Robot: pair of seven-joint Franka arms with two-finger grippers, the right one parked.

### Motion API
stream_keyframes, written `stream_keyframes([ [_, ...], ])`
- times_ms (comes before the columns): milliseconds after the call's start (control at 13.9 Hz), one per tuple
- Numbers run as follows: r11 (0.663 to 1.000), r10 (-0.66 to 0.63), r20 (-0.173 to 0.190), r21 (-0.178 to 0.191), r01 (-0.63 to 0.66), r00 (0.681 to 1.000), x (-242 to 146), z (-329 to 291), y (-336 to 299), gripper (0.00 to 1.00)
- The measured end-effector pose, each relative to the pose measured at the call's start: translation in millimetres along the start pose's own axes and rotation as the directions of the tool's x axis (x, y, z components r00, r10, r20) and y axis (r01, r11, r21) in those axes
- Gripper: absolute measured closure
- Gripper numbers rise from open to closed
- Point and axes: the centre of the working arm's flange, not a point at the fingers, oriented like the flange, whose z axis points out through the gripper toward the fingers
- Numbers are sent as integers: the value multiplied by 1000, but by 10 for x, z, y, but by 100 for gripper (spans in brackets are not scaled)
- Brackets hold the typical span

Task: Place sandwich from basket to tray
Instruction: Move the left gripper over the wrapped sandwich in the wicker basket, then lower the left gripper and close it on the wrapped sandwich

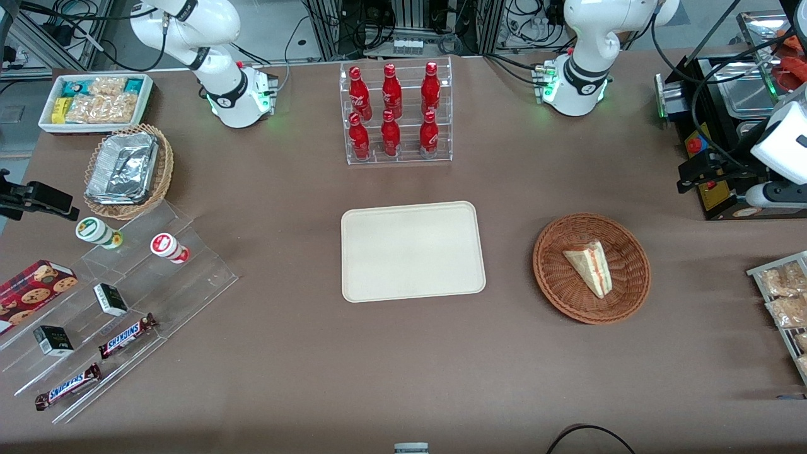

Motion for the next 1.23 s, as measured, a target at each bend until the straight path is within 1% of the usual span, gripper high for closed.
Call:
stream_keyframes([
  [288,1000,1,1,2,-1,1000,1,3,4,0],
  [432,1000,-3,12,27,3,1000,22,81,-23,0],
  [577,999,-17,21,36,16,1000,91,381,-9,0],
  [721,998,-59,13,37,58,998,176,863,103,0],
  [865,990,-137,-3,35,137,991,200,1365,222,0],
  [937,980,-197,-21,30,198,980,190,1604,268,0],
  [1081,949,-314,-69,8,315,947,135,2024,312,0],
  [1225,913,-407,-106,-22,407,907,47,2358,361,0],
])
